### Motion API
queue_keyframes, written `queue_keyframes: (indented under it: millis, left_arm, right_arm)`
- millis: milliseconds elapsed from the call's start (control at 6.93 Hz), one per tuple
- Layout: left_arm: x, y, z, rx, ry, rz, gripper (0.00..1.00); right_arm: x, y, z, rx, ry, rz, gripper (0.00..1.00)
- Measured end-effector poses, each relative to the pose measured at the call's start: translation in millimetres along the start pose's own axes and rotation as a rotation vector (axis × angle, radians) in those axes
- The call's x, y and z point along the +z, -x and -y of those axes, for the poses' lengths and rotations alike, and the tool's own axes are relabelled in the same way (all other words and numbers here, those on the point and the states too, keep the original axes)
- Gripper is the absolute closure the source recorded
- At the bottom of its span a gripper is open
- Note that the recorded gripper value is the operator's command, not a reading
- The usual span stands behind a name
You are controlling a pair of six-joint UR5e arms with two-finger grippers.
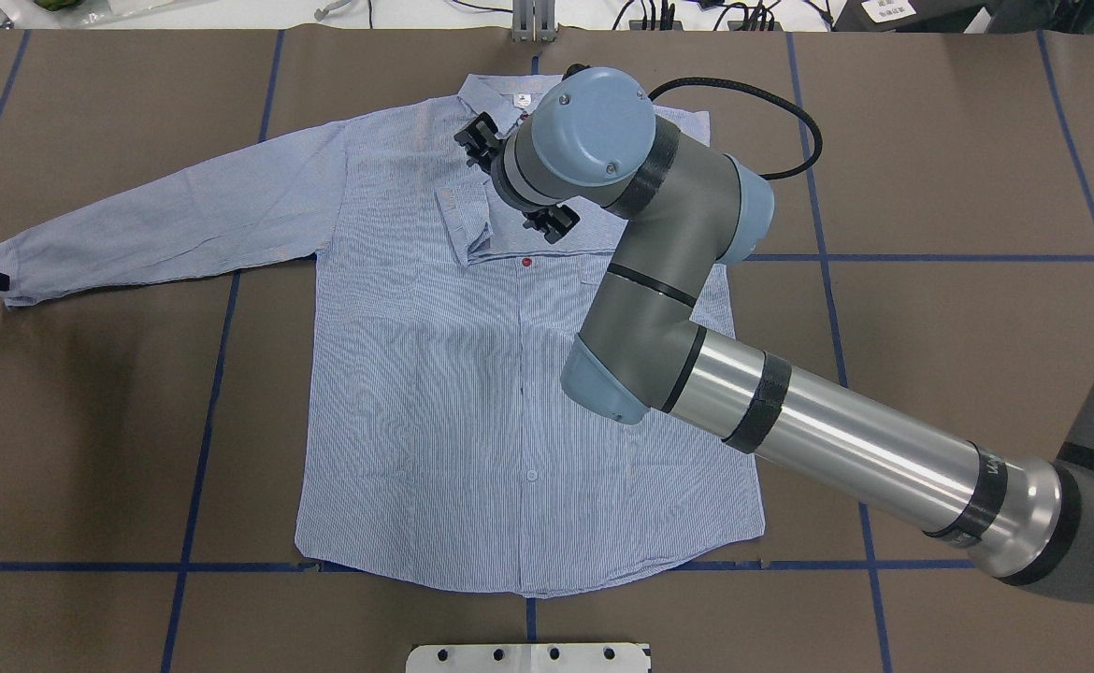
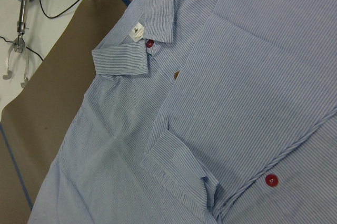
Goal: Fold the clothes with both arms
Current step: 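Release the sleeve on the chest while the left gripper grasps the other cuff, then fold the held sleeve across the chest with the left gripper while the right arm withdraws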
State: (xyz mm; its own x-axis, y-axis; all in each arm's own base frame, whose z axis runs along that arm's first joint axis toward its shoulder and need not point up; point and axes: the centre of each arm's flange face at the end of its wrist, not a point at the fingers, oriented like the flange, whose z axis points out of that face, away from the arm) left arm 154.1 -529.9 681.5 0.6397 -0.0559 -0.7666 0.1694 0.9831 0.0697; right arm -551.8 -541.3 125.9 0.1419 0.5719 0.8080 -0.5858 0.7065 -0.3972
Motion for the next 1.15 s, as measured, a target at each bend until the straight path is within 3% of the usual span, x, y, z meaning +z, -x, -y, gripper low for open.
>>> queue_keyframes:
  millis: [289, 577, 866, 1155]
  left_arm:
    - [-0.6, 0.3, -0.6, 0.002, -0.001, 0.001, 1.00]
    - [-23.9, -40.7, 7.8, 0.020, -0.020, -0.064, 1.00]
    - [-50.4, -155.9, 46.6, -0.020, -0.029, -0.177, 1.00]
    - [-60.6, -345.5, 66.0, -0.109, 0.039, -0.255, 1.00]
  right_arm:
    - [0.1, -1.1, 0.5, -0.001, 0.000, 0.000, 0.00]
    - [-11.5, -4.6, 12.6, 0.006, 0.004, 0.012, 0.00]
    - [-44.7, -42.9, 67.4, 0.029, 0.034, 0.010, 0.00]
    - [-81.2, -93.5, 124.6, -0.026, 0.050, -0.001, 0.00]
